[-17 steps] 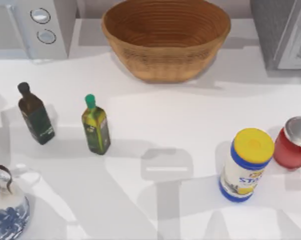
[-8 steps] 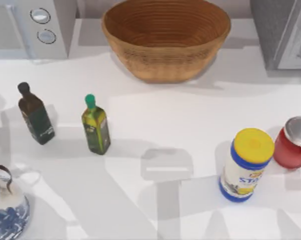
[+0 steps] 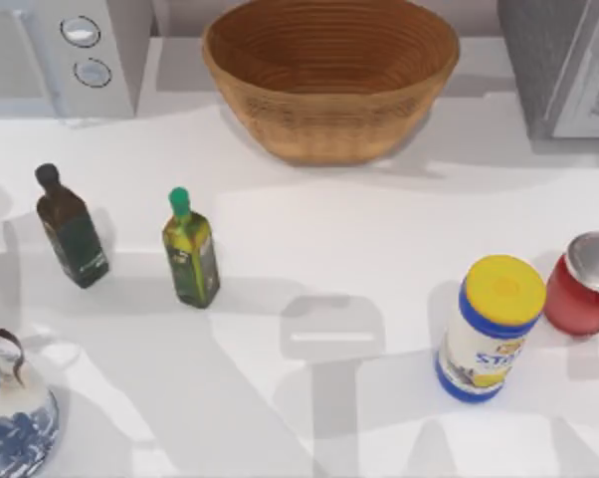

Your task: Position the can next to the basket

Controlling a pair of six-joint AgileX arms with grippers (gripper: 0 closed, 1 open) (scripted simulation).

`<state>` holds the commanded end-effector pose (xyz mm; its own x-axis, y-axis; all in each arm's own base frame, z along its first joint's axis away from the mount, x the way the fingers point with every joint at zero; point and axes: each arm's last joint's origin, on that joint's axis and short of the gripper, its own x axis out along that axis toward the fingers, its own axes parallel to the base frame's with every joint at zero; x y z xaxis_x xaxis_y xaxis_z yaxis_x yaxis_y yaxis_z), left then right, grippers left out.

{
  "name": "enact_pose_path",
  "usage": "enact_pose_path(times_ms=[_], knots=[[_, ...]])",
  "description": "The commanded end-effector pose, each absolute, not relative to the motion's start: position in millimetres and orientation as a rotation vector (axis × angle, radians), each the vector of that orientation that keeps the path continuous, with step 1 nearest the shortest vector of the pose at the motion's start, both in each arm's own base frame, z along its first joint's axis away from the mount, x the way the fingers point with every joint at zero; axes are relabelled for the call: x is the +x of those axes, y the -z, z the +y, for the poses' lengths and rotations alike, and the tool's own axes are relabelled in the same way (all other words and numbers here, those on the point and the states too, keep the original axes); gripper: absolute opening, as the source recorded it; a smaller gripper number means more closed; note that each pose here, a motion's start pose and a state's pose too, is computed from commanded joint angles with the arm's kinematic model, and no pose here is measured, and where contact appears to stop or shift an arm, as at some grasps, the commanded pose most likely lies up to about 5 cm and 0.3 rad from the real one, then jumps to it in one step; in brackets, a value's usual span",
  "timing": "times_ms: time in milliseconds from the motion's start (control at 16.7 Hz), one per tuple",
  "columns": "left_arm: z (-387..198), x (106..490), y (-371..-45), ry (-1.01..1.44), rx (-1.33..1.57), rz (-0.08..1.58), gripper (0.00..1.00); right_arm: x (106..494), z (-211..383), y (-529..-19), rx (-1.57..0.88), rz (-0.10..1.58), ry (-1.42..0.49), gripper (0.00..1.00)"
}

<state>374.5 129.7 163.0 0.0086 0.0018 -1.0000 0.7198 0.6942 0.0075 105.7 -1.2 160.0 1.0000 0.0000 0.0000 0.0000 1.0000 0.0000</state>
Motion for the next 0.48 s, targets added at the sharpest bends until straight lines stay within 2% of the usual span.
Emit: enact_pose_path(times_ms=[240, 480], knots=[[108.1, 394.9, -190.7, 0.53, 0.606, 1.39, 0.0, 105.7, -1.2, -160.0, 0.0, 0.0, 0.0, 1.0], [52.8, 420.1, -229.3, 0.442, 0.511, 1.283, 0.0, 105.7, -1.2, -160.0, 0.0, 0.0, 0.0, 1.0]])
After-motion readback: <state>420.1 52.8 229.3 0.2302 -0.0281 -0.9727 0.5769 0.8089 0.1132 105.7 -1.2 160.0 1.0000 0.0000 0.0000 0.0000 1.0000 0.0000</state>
